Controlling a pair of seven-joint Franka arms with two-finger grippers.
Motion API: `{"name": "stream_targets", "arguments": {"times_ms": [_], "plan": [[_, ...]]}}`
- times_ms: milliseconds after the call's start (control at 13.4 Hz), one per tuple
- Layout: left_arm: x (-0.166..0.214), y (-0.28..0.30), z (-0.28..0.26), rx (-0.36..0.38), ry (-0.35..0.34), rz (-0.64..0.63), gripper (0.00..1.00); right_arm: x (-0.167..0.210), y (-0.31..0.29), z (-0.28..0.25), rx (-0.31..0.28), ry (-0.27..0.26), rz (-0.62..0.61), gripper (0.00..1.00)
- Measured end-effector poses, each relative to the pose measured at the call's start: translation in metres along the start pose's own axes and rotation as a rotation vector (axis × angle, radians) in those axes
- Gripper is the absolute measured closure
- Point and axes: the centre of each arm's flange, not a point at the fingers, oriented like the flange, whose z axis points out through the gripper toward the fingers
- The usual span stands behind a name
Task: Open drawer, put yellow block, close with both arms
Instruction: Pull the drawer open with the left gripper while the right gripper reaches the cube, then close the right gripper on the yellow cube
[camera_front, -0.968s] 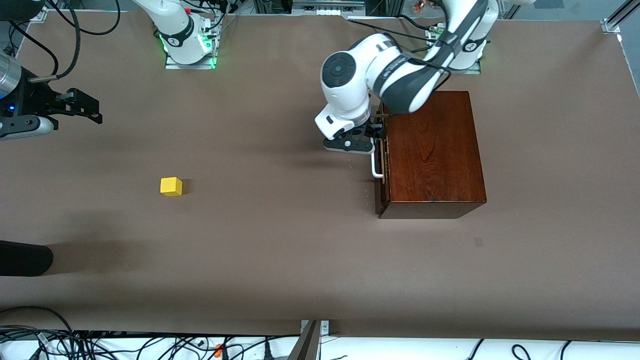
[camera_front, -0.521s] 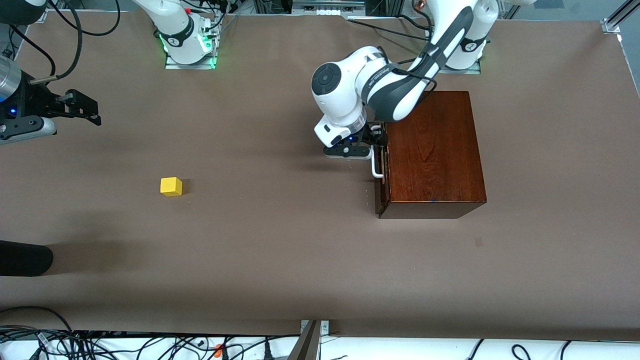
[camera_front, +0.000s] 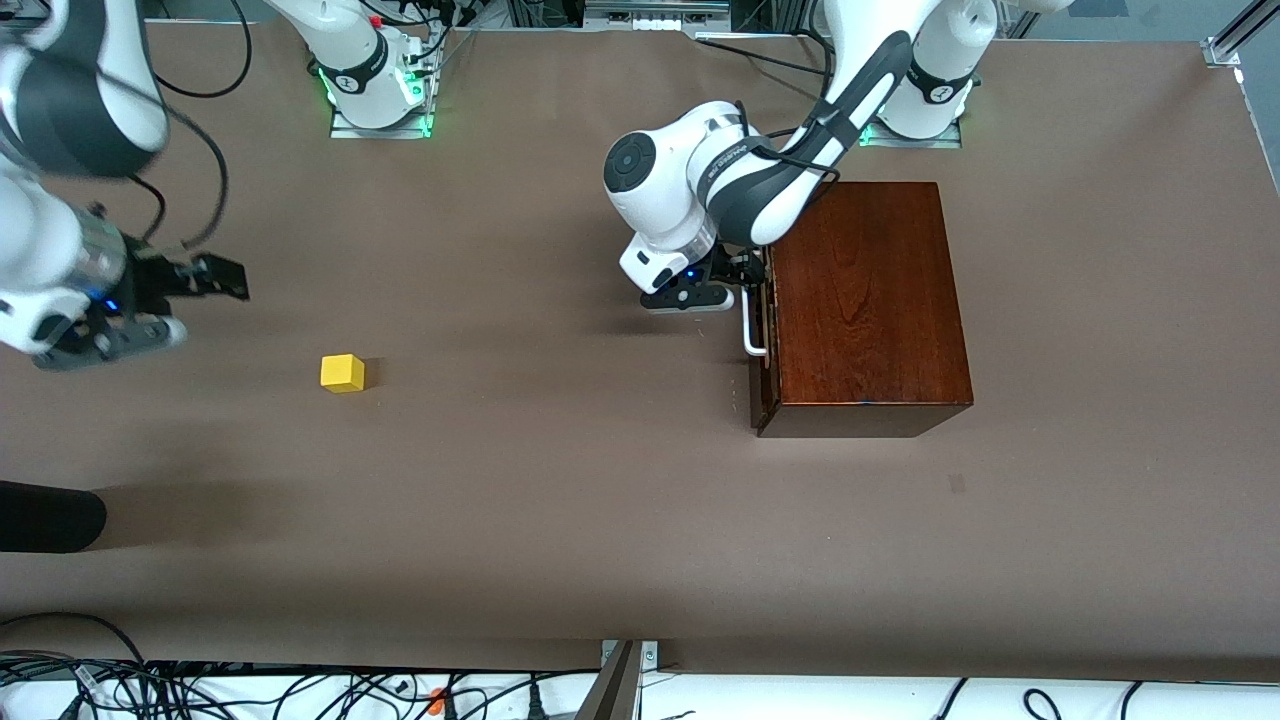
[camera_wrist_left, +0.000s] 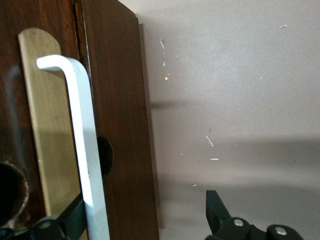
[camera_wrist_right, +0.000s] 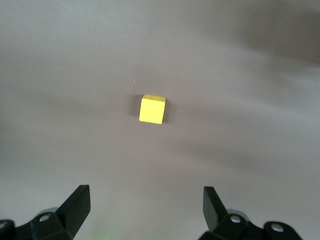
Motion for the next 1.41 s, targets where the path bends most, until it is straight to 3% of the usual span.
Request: {"name": "stream_targets", "arguments": {"times_ms": [298, 596, 894, 1117, 1415], "plan": [[0.0, 0.001, 0.002, -0.001, 0.002, -0.022, 0.0, 0.028, 0.002, 0.044, 0.005, -0.005, -0.016, 0.0], [0.0, 0.006, -0.002, -0.029, 0.021, -0.04, 0.0, 0.055, 0.004, 0.125, -0.002, 0.016, -0.018, 0.0], [-0.01, 0.031, -0.02, -0.124, 0.068, -0.027, 0.0, 0.051, 0.001, 0.196, 0.015, 0.071, 0.002, 0.0], [-0.015, 0.046, -0.033, -0.182, 0.063, -0.029, 0.0, 0.042, 0.0, 0.241, 0.005, 0.118, 0.016, 0.0], [-0.015, 0.052, -0.041, -0.21, 0.057, -0.035, 0.0, 0.03, -0.002, 0.279, -0.001, 0.134, 0.041, 0.0]]}}
